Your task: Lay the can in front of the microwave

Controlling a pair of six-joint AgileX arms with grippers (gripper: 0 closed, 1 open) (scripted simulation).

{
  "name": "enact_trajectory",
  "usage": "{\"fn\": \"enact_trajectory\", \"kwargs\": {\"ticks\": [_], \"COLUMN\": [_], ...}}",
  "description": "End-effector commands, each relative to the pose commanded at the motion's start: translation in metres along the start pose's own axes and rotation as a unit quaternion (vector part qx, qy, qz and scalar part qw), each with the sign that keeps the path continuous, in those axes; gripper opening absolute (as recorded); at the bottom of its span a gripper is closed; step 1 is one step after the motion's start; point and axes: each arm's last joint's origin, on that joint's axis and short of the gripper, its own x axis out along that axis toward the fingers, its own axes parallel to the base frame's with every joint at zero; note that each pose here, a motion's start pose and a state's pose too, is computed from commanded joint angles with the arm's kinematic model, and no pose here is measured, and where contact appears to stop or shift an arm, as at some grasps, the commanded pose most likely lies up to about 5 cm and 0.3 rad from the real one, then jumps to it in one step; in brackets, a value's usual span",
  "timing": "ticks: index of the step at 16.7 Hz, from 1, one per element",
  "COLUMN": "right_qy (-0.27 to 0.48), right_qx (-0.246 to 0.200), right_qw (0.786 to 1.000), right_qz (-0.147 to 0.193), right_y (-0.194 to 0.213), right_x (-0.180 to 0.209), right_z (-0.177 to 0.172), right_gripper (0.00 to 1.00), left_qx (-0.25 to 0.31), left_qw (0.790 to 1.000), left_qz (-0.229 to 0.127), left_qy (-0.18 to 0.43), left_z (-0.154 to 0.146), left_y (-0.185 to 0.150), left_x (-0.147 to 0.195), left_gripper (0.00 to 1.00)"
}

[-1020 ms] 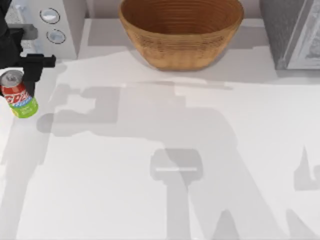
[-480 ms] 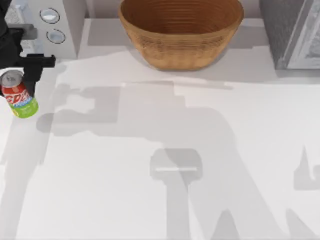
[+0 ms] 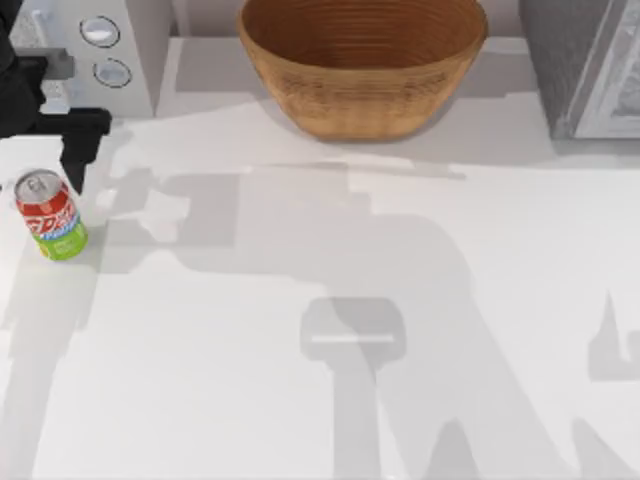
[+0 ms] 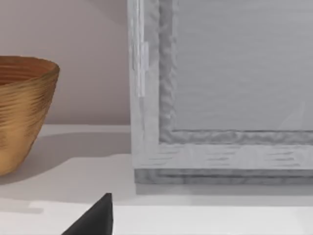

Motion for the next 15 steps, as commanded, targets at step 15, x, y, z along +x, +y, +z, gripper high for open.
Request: {"fn": "enact_trajectory", "kwargs": {"ticks": [15], "right_qy": [0.000], "right_qx": [0.000], "right_qw": [1.000], "right_qz": [0.000], "right_y": [0.000], "right_x": [0.000], "right_z": [0.000], "right_gripper": [1.00], "left_qx": [0.001], "left_qw": [1.000], "left_qz": [0.000], "left_qy": [0.000], "left_z": [0.000], "left_y": [-0.001], "left_x": [-0.040], "left_gripper": [1.00]}}
